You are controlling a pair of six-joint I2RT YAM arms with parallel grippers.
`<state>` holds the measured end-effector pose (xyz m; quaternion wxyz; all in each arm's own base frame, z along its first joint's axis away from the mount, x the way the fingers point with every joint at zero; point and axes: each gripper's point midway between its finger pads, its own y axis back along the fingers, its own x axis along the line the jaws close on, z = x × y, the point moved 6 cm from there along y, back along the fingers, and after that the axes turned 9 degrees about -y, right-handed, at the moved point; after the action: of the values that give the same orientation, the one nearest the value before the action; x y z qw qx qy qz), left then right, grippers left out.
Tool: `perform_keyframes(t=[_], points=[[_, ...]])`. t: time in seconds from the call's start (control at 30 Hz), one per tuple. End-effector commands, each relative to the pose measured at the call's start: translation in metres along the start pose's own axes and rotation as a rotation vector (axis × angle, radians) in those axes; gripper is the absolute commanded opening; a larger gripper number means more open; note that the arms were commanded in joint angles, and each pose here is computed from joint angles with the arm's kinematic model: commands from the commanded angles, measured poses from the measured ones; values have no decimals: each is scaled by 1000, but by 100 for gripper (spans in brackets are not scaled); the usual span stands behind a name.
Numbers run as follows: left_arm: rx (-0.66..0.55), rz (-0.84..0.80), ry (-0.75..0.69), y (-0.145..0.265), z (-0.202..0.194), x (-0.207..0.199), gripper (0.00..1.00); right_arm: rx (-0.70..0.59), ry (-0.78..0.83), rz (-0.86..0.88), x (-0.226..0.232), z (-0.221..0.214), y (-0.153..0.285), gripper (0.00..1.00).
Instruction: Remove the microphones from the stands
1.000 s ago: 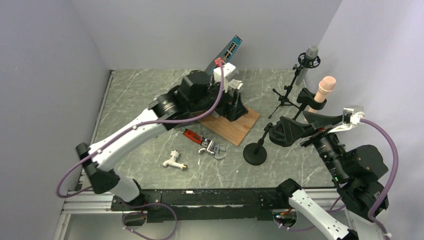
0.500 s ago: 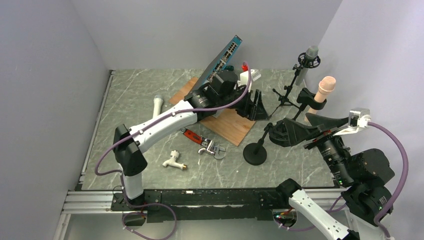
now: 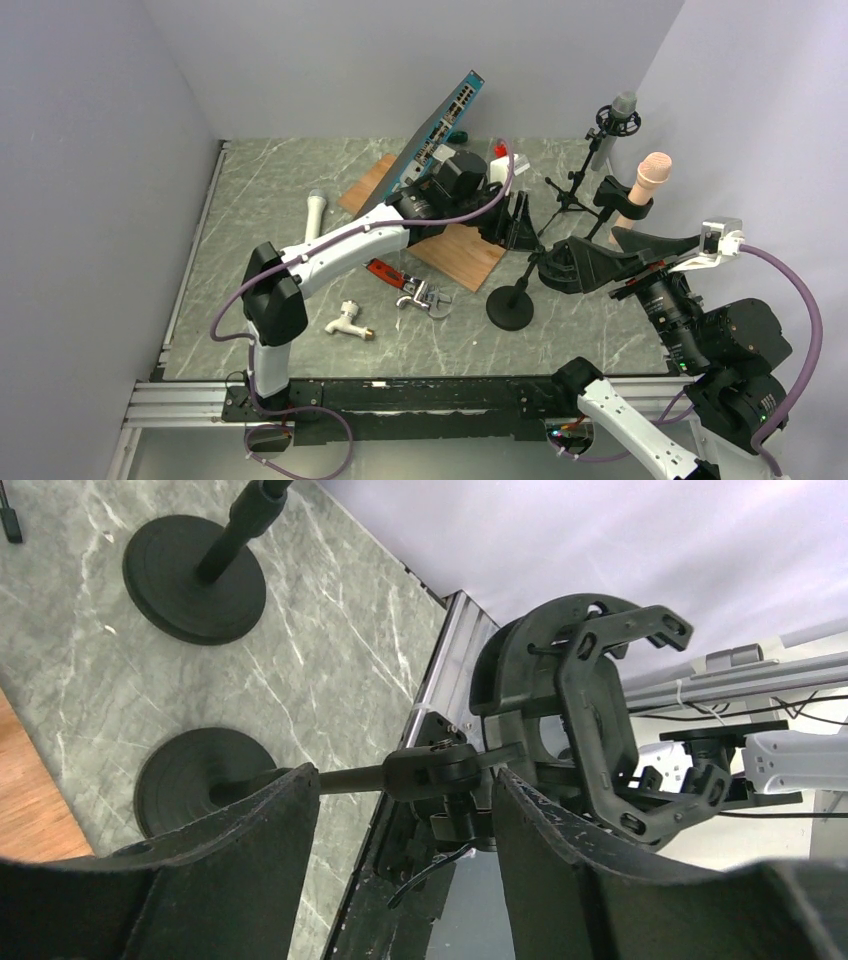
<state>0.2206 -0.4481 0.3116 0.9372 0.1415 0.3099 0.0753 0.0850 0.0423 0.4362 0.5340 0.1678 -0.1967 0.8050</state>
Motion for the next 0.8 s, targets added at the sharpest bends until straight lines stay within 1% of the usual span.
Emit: perform_keyframes(t=[0.0, 0.13, 0.3, 0.53, 0.77], points=[[-5, -50, -15, -9, -5, -7, 68, -27, -12, 17, 3, 6, 4, 100], [28, -24, 7, -19, -20, 4, 68, -23, -15, 18, 3, 4, 3, 100], [78, 17, 48, -27, -45, 23, 64, -20, -18, 14, 2, 3, 4, 100], [161, 157, 54, -33, -79, 57, 58, -17, -18, 7, 0, 1, 5, 100], [222, 254, 64, -33, -117, 84, 56, -11, -18, -2, -3, -4, 3, 100]])
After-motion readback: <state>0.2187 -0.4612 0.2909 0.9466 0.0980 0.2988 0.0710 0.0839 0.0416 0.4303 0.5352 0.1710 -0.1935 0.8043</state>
